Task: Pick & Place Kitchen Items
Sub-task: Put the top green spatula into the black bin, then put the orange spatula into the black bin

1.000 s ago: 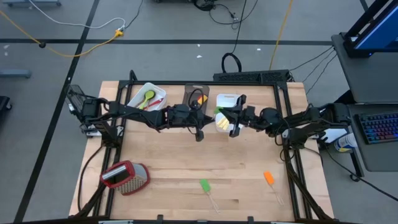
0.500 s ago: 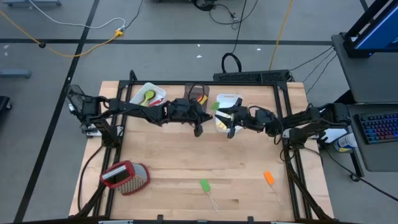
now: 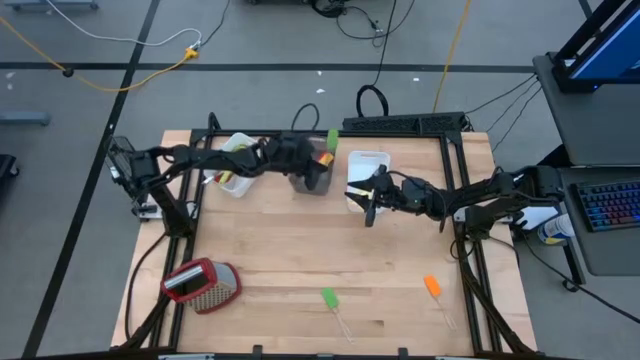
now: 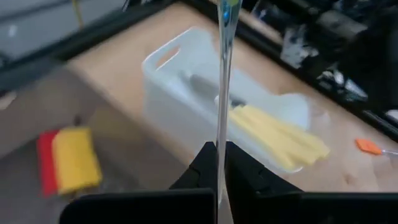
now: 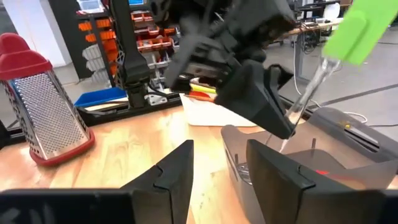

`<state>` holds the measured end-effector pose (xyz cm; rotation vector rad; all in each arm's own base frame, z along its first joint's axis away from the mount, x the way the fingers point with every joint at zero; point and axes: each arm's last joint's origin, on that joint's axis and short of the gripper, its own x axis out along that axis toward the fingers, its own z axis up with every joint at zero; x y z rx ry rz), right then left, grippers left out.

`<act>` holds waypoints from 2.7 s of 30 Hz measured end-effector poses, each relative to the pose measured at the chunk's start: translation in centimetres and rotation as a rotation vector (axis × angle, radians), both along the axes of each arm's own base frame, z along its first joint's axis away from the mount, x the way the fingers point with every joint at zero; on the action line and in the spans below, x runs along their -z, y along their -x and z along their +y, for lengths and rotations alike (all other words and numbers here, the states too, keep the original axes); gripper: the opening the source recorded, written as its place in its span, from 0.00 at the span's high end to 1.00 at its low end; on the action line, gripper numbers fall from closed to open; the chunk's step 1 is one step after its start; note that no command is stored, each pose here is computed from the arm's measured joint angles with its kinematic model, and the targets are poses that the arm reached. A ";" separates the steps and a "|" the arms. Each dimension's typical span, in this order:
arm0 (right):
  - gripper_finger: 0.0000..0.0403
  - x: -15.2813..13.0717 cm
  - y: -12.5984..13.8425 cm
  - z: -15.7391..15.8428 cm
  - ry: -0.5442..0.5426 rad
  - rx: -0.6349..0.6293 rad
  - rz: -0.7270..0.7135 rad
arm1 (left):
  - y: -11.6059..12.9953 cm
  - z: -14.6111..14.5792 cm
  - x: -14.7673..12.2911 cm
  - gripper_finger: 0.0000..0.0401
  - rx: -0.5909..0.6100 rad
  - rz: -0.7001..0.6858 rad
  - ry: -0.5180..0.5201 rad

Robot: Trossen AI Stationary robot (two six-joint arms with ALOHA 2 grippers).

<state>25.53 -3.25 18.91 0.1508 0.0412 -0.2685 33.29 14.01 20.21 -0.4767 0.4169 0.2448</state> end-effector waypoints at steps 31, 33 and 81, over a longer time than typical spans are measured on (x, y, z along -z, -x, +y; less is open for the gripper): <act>0.65 -0.8 0.0 0.0 0.024 0.000 -0.079 | 4.3 3.7 3.8 0.98 -0.094 0.384 0.165; 0.65 -1.0 0.0 0.0 0.026 0.001 -0.096 | 4.6 4.0 4.2 0.99 -0.111 0.398 0.225; 0.65 -0.8 0.0 0.0 0.065 -0.001 -0.063 | 3.2 4.4 4.5 0.75 -0.084 0.424 0.115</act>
